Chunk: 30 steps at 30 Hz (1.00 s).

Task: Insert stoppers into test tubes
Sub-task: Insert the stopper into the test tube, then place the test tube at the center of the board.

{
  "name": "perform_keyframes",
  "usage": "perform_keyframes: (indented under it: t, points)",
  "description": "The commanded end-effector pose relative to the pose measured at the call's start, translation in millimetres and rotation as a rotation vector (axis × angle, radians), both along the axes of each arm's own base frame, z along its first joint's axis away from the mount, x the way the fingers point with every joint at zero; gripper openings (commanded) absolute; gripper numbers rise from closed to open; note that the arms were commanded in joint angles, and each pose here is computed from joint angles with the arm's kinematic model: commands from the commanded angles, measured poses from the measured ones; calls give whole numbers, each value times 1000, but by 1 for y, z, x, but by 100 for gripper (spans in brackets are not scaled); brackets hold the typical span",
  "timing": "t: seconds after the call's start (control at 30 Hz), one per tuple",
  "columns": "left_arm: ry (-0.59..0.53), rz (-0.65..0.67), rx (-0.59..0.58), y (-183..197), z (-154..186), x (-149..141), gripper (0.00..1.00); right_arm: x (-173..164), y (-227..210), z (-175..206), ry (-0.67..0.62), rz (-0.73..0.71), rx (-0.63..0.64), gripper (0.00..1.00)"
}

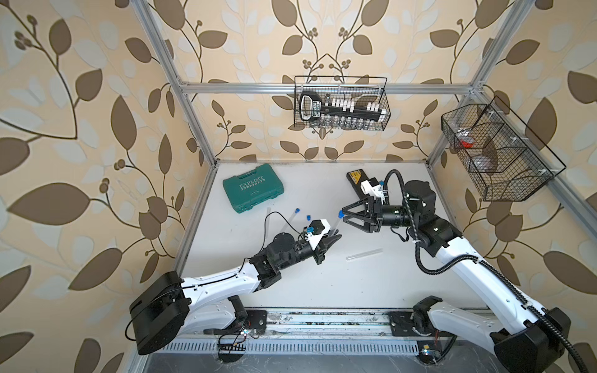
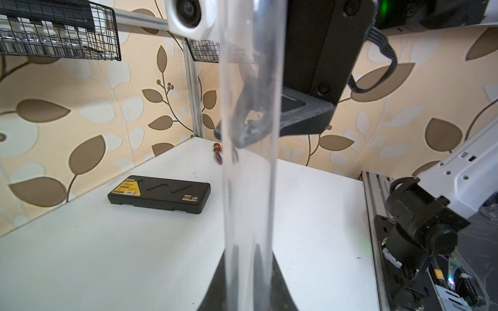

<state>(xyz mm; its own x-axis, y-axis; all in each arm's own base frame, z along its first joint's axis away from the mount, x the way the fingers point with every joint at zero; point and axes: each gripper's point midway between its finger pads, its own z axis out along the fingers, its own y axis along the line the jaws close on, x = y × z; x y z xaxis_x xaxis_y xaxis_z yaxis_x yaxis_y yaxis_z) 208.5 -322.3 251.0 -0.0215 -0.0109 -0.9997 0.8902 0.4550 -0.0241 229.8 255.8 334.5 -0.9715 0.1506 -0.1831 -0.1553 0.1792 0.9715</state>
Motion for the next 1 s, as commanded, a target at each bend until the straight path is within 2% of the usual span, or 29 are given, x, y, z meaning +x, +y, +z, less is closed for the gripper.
perform_keyframes:
  t: [0.0,0.23,0.33,0.37,0.47,0.6,0.67,0.8,0.9,0.97]
  points:
    - [-87,12,-79,3,39,2,0,-3,1,-31,75,10,-66,65]
    - [-133,38,-115,9,55,2,0,-6,-1,-53,127,10,-93,61]
    - [-115,38,-82,7,49,3,0,-6,0,-46,98,23,-77,63]
    - [-86,42,-41,6,40,6,0,-6,1,-35,59,33,-47,64]
    - [0,33,196,1,-9,9,0,0,-7,9,-80,35,45,71]
    - [80,90,335,17,-52,12,0,14,-33,46,-237,-32,53,74]
    - [108,123,387,27,-63,12,0,22,-49,43,-265,-86,14,75]
    - [185,229,554,54,-86,20,0,40,-82,-13,-200,-251,-181,73]
    - [284,317,665,80,-100,29,0,44,-103,-51,-150,-329,-351,72]
    - [367,402,697,101,-104,38,0,44,-112,-63,-147,-356,-424,71]
